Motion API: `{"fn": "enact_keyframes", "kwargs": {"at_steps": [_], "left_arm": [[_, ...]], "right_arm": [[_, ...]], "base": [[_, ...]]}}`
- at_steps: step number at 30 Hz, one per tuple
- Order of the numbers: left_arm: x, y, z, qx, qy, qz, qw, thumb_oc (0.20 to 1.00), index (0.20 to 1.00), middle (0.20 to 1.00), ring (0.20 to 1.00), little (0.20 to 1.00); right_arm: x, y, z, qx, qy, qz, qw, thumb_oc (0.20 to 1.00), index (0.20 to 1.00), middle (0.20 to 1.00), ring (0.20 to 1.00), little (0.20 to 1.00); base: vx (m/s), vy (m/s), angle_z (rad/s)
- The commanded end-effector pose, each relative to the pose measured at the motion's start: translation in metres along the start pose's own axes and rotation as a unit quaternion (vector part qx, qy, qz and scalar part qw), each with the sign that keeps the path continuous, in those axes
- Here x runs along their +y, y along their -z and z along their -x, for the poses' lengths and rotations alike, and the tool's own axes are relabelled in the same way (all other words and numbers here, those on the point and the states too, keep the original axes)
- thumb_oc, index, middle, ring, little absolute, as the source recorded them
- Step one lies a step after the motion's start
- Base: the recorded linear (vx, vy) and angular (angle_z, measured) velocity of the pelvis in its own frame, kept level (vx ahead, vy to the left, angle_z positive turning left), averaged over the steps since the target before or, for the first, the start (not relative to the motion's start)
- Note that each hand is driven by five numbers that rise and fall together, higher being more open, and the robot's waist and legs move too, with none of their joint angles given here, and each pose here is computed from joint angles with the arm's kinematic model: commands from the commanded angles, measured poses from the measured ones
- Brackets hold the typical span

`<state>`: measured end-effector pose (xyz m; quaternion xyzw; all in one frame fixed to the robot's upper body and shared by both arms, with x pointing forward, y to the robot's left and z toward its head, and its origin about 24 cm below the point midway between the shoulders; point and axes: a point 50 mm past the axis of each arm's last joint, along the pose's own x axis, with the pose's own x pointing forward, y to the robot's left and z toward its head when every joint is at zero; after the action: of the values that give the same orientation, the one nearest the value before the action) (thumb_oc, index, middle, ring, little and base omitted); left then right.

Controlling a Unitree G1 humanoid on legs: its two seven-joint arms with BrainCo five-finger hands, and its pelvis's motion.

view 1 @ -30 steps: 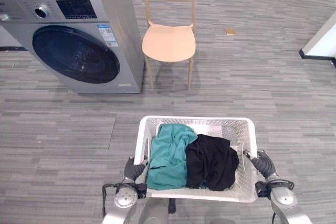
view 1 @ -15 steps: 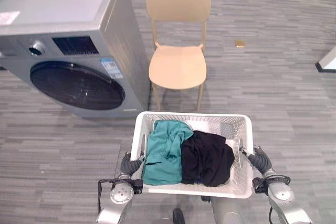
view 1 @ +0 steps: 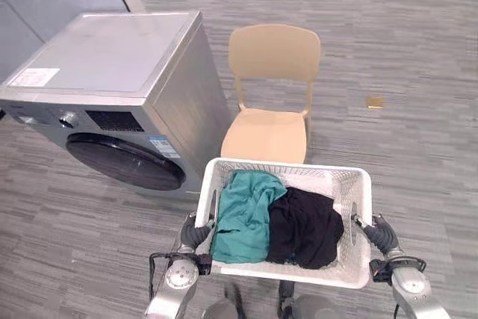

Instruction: Grab the laundry basket,head to the washer,open it,put in the laundry and shut it.

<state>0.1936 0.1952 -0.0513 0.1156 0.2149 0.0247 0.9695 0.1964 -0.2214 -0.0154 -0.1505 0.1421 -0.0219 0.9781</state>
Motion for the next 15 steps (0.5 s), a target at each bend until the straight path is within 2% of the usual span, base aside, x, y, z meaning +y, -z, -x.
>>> {"fn": "enact_keyframes", "kwargs": {"at_steps": [1,11,15], "left_arm": [[0.003,-0.034,0.001,-0.095,0.034,0.036,0.994,0.2,0.2,0.2,0.2,0.2],[0.005,-0.034,0.002,-0.098,0.045,0.018,0.994,0.2,0.2,0.2,0.2,0.2],[0.009,-0.035,0.001,-0.099,0.046,0.004,0.994,0.2,0.2,0.2,0.2,0.2]], "right_arm": [[-0.025,-0.026,-0.004,-0.072,0.039,-0.027,0.996,0.2,0.2,0.2,0.2,0.2],[-0.016,-0.028,-0.009,-0.073,0.022,-0.03,0.997,0.2,0.2,0.2,0.2,0.2],[-0.008,-0.028,-0.014,-0.071,0.007,-0.023,0.997,0.2,0.2,0.2,0.2,0.2]], "base": [[0.33,0.128,-0.36],[0.3,0.188,-0.29],[0.18,0.206,-0.19]]}}
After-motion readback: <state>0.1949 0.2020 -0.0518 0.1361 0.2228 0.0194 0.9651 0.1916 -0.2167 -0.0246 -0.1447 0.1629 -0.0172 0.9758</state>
